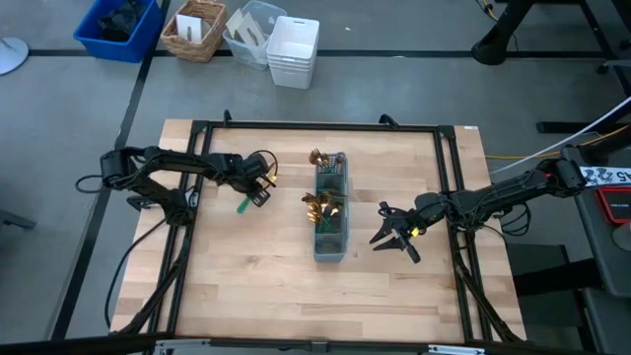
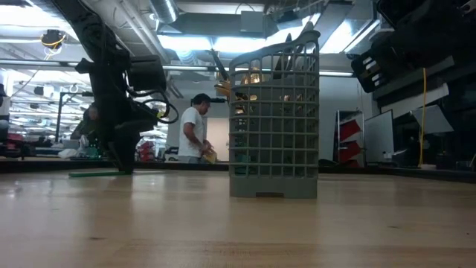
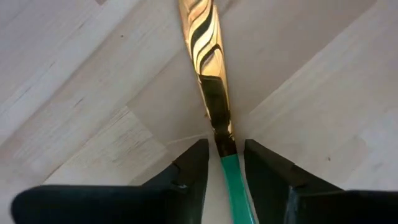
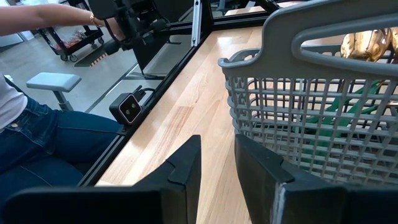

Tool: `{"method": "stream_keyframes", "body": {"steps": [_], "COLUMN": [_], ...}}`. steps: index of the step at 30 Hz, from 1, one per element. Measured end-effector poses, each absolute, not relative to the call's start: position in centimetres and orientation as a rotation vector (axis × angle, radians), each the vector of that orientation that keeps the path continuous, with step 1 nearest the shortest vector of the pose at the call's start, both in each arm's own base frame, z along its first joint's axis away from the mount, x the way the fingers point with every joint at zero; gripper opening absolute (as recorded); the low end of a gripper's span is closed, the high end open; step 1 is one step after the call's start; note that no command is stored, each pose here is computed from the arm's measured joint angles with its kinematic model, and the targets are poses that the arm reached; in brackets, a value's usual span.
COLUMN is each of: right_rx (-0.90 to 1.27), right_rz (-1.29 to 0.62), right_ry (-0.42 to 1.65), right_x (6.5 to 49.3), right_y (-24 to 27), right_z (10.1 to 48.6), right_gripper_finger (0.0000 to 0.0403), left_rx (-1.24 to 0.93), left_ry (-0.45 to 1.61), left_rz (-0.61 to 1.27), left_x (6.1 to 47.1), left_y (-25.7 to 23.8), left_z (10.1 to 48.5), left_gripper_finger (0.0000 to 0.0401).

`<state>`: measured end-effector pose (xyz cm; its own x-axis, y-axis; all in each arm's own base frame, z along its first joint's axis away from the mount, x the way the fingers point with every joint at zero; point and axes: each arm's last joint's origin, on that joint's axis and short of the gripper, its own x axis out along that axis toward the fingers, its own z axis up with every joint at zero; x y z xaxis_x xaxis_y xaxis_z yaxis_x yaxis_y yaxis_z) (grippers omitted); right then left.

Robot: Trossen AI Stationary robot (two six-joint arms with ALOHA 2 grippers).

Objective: Sort silverware
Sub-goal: Put the green knife into the utensil rack

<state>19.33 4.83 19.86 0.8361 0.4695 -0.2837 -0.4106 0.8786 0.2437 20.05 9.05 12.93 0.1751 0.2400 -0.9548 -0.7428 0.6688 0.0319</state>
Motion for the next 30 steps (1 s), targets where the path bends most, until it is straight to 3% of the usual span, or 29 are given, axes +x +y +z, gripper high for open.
{"method": "stream_keyframes", "body": {"steps": [11, 30], "right_rx": [0.176, 0.176], "right_rz": [0.468, 0.468], "right_ry": [0.346, 0.35], "right_x": [19.33, 19.32], "right_y": [4.83, 4.83], "right_z": [19.85, 19.81], "right_gripper_finger": [0.0099, 0.0099], "left_rx": [-0.533, -0.663], "left_ry": [1.221, 1.126], "left_rz": [0.766, 0.765], "left_x": [19.78, 19.95], "left_y": [8.97, 8.93], "left_z": [12.82, 13.43], "left_gripper_finger": [0.0025, 0.0027]}}
